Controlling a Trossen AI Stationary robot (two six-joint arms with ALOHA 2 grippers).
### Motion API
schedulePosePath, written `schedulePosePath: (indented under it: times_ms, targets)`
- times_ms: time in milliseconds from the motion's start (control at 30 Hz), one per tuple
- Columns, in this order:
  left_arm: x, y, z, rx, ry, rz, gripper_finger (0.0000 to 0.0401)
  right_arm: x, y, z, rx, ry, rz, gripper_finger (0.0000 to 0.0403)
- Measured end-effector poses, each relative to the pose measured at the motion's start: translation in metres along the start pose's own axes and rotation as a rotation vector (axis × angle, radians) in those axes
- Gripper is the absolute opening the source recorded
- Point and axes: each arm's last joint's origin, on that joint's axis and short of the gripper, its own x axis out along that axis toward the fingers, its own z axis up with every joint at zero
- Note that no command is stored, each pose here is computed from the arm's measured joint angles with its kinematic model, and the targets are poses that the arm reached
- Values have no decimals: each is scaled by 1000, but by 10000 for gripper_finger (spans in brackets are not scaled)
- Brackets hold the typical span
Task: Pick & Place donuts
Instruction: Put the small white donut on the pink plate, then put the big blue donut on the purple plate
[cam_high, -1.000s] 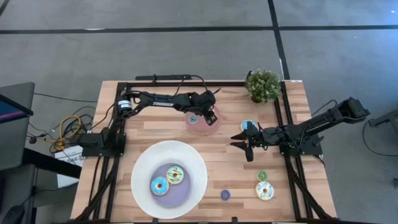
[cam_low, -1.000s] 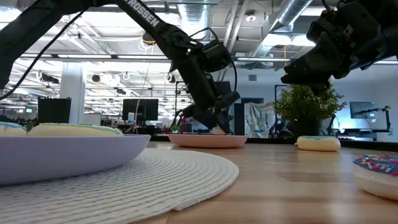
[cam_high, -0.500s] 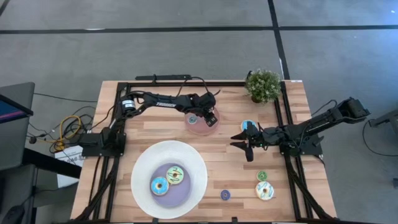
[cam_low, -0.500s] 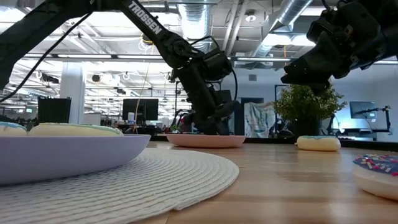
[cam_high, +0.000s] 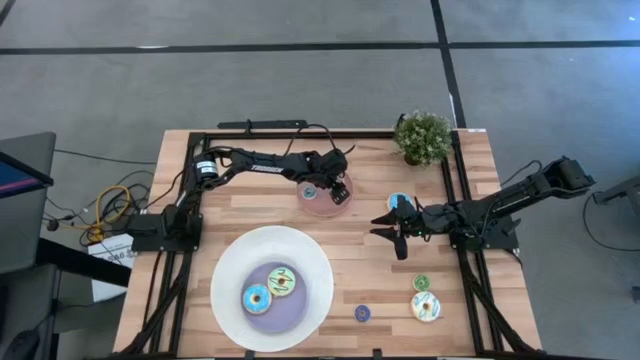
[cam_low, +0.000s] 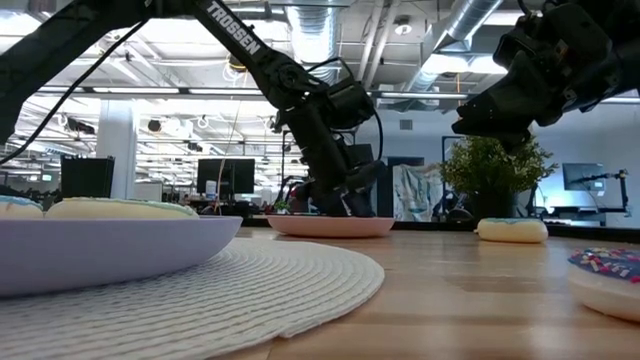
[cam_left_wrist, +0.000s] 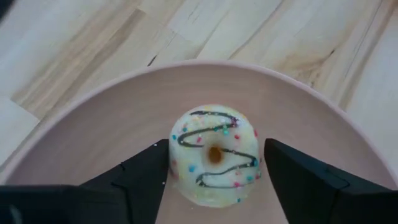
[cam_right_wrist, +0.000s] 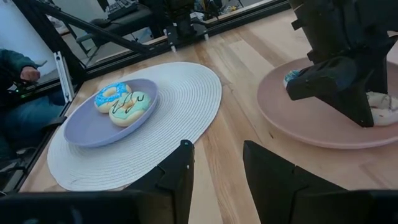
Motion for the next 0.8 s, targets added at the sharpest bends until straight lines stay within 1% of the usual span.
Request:
schedulePosePath:
  times_ms: [100,200,367,500,567,667,733,800]
  targets:
    - [-2,0,3,-1,9,2,276,0,0,0,0,0,0,129]
    - [-9,-1,13,20,24,3,286,0,0,0,0,0,0,129]
    - [-26,-5,30,61,57,52,288,0,0,0,0,0,0,129]
    - [-37,-12,38,138,63,113,287,0,0,0,1,0,0,129]
    - [-47,-17,39,191,57,105,277,0,0,0,1,1,2,129]
    - [-70,-21,44,233,8,84,245,-1,2,-2,8,16,8,129]
    - [-84,-17,41,233,4,52,215,-1,2,-3,5,26,10,129]
    - [-96,-7,36,214,-24,24,181,-1,3,-4,11,35,14,129]
